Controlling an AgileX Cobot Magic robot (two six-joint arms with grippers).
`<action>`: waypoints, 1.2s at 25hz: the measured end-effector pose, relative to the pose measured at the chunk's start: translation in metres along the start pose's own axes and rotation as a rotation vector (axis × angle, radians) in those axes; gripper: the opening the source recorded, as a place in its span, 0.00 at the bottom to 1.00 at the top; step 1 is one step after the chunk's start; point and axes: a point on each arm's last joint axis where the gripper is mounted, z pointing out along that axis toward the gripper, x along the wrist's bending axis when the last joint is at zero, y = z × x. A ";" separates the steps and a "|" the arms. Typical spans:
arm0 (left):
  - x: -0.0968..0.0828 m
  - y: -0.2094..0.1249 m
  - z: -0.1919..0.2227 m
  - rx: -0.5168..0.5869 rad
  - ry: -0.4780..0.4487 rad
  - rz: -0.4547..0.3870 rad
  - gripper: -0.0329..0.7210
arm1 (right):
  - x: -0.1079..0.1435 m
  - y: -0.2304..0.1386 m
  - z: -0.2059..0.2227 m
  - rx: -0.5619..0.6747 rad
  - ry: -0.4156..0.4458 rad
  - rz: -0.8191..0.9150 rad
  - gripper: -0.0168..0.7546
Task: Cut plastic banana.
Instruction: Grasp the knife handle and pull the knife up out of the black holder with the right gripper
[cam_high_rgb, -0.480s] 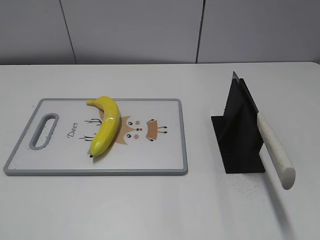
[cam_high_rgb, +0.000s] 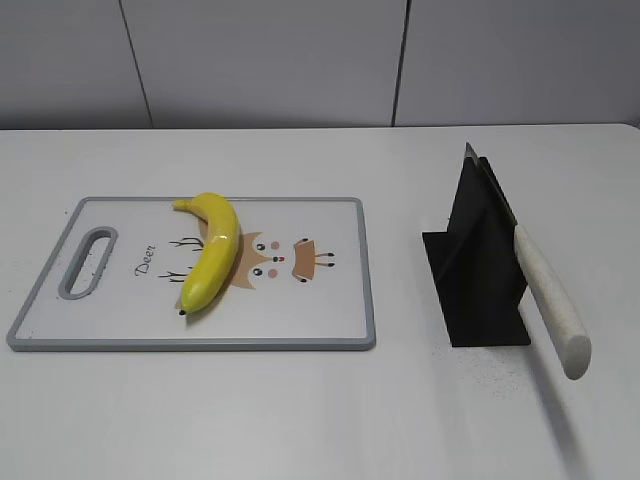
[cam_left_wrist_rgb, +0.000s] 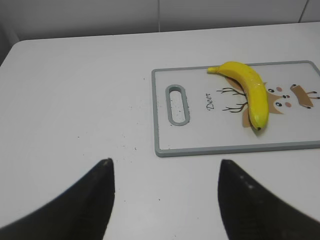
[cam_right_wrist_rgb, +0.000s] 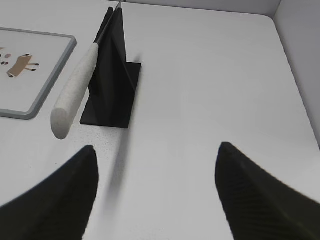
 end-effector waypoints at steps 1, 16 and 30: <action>0.000 0.000 0.000 0.000 0.000 0.000 0.87 | -0.001 0.000 0.000 0.001 -0.008 -0.019 0.76; 0.000 0.000 0.000 0.000 0.000 0.000 0.83 | -0.005 -0.001 0.000 0.007 -0.055 -0.077 0.76; 0.000 0.000 0.000 0.000 0.000 0.000 0.83 | 0.004 0.001 0.000 -0.009 0.049 0.000 0.76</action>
